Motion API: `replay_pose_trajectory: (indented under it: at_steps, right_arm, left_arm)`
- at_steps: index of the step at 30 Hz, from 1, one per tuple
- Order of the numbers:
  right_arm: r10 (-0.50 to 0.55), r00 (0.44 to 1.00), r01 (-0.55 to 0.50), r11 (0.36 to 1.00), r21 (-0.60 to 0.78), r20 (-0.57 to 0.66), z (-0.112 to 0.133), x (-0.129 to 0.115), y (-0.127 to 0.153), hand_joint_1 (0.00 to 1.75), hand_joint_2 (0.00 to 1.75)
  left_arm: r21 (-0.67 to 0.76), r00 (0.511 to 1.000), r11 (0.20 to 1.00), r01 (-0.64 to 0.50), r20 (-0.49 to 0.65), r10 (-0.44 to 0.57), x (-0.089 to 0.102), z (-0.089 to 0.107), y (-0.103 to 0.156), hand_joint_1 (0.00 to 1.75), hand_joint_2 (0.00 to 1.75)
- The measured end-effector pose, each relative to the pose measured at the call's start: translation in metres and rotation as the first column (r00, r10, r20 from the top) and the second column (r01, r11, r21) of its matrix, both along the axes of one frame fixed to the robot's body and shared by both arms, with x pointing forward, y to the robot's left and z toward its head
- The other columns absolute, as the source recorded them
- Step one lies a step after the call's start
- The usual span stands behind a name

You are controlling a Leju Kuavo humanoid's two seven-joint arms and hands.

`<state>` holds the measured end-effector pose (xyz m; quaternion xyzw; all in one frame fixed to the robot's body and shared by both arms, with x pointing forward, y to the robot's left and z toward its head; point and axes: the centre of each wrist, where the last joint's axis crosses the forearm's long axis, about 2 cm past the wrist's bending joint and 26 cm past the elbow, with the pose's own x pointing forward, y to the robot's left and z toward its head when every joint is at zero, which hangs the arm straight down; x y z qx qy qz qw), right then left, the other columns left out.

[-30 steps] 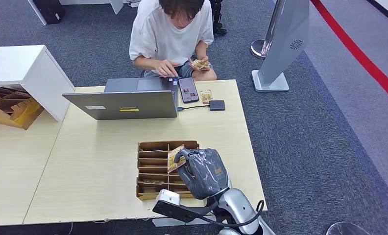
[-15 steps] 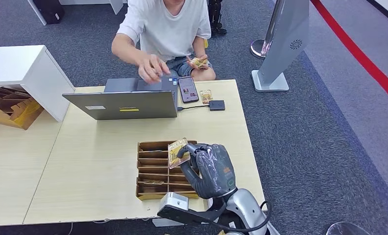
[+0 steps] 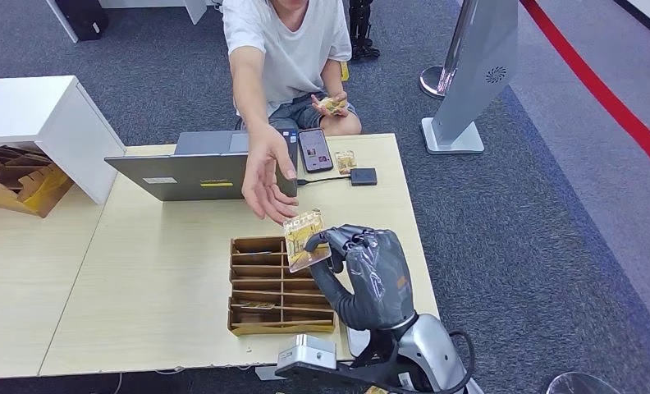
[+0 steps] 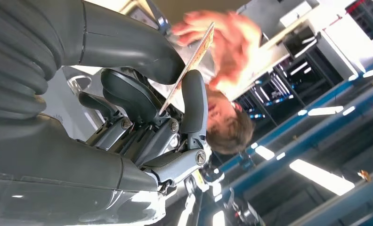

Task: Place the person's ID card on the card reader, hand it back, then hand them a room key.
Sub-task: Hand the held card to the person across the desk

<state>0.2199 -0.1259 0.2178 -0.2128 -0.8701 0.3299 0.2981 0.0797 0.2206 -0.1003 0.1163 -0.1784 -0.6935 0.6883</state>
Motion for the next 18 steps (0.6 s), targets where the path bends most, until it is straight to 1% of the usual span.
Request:
replay_pose_trajectory:
  at_steps: [8,13,18]
  right_arm:
    - [-0.062,0.990,0.068,0.997,-0.048,0.124,0.022,0.015,-0.003,1.75,1.75]
    - [-0.081,0.984,0.092,0.994,-0.063,0.159,0.032,0.023,-0.003,1.75,1.75]
    - [-0.082,0.982,0.094,0.993,-0.065,0.170,0.035,0.025,-0.003,1.75,1.75]
  left_arm:
    - [0.003,1.000,1.000,0.011,-0.001,-0.011,0.001,0.000,0.000,0.00,0.00]
    - [0.005,1.000,1.000,0.018,-0.001,-0.018,0.002,0.000,0.000,0.00,0.00]
    - [0.005,1.000,1.000,0.020,-0.002,-0.020,0.002,0.000,0.000,0.00,0.00]
